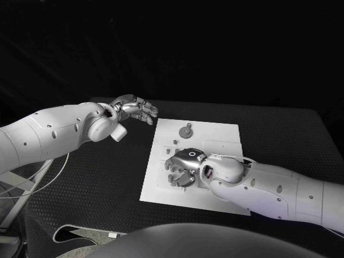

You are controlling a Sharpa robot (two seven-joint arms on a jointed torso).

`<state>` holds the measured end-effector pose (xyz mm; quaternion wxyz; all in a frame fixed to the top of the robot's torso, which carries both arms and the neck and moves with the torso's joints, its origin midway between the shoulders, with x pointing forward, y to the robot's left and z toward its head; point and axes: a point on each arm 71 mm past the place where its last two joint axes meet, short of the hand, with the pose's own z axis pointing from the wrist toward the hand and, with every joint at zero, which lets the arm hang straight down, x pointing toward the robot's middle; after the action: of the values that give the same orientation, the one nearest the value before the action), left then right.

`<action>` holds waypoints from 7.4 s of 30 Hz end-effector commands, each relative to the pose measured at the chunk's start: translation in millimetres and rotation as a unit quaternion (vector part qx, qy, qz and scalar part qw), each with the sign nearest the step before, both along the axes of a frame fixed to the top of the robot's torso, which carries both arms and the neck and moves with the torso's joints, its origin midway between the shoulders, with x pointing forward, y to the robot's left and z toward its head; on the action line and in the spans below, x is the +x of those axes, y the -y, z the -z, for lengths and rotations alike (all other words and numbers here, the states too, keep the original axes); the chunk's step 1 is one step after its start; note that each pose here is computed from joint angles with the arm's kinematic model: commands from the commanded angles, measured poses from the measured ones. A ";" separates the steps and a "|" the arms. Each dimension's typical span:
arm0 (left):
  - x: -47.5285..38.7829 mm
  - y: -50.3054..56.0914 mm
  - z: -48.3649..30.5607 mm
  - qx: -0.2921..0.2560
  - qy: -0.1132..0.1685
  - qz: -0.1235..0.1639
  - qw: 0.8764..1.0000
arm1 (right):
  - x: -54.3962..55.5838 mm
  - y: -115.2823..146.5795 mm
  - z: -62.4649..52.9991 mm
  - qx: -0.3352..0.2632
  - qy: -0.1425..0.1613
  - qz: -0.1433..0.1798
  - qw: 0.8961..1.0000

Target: Assemble the parts on the task board

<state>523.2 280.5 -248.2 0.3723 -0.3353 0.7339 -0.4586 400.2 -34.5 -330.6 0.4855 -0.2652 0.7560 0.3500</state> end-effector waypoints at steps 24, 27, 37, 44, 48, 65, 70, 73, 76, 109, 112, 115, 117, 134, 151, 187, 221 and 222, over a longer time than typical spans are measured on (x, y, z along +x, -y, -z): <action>1.0 -2.2 1.4 -0.002 0.003 0.001 1.000 | 78.4 128.5 -102.3 0.055 -0.110 0.231 0.965; 0.6 -3.7 2.1 -0.002 0.002 -0.001 1.000 | 75.9 140.0 -99.6 0.023 -0.139 0.230 0.963; -0.5 -5.0 4.7 -0.001 -0.001 -0.002 1.000 | 58.4 159.3 -79.9 -0.062 -0.214 0.253 0.941; -0.4 -4.3 5.3 -0.001 -0.002 -0.001 1.000 | 50.1 170.2 -65.5 -0.099 -0.257 0.269 0.923; -0.5 -3.2 5.8 -0.002 -0.003 0.000 1.000 | 45.2 172.9 -56.7 -0.120 -0.269 0.276 0.915; -0.6 -4.2 6.4 -0.001 -0.004 0.000 1.000 | 31.7 184.9 -15.8 -0.139 -0.312 0.296 0.892; -0.6 -4.2 6.6 -0.001 -0.005 0.000 1.000 | 29.4 180.1 -10.1 -0.135 -0.319 0.292 0.891; -0.6 -4.0 6.6 -0.001 -0.005 0.000 1.000 | 29.1 177.4 -7.3 -0.135 -0.322 0.291 0.891; -0.6 -3.9 6.7 -0.002 -0.005 0.001 1.000 | 28.6 176.8 -4.7 -0.135 -0.326 0.292 0.889; -1.4 -3.7 6.7 -0.002 -0.006 0.002 1.000 | 26.4 168.1 7.5 -0.154 -0.331 0.293 0.884; -1.4 -3.5 6.7 -0.002 -0.006 0.002 1.000 | 26.0 167.2 7.7 -0.155 -0.331 0.293 0.883; -1.5 -3.8 6.6 -0.002 -0.006 0.002 1.000 | 25.7 166.9 7.7 -0.156 -0.331 0.293 0.884; -1.6 -4.1 6.6 -0.001 -0.006 0.001 1.000 | 26.0 167.0 7.5 -0.154 -0.329 0.295 0.884; -1.6 -5.6 6.7 -0.001 -0.007 0.001 1.000 | 25.0 163.2 -5.6 -0.120 -0.316 0.299 0.892; -1.5 -5.9 7.3 0.000 -0.010 0.002 1.000 | 30.8 154.6 -31.4 -0.075 -0.334 0.309 0.887; -1.4 -4.1 7.5 -0.001 -0.012 0.006 1.000 | 32.3 125.4 -8.6 -0.100 -0.362 0.303 0.876; -1.4 -4.1 7.5 -0.002 -0.012 0.007 1.000 | 35.7 128.7 -5.9 -0.079 -0.344 0.327 0.876; -1.4 -4.3 7.5 -0.002 -0.012 0.007 1.000 | 35.6 128.9 -5.8 -0.080 -0.344 0.327 0.876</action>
<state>522.1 286.9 -256.5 0.3644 -0.3403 0.7400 -0.4514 435.6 -162.9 -324.4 0.2527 0.0993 0.9454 0.1806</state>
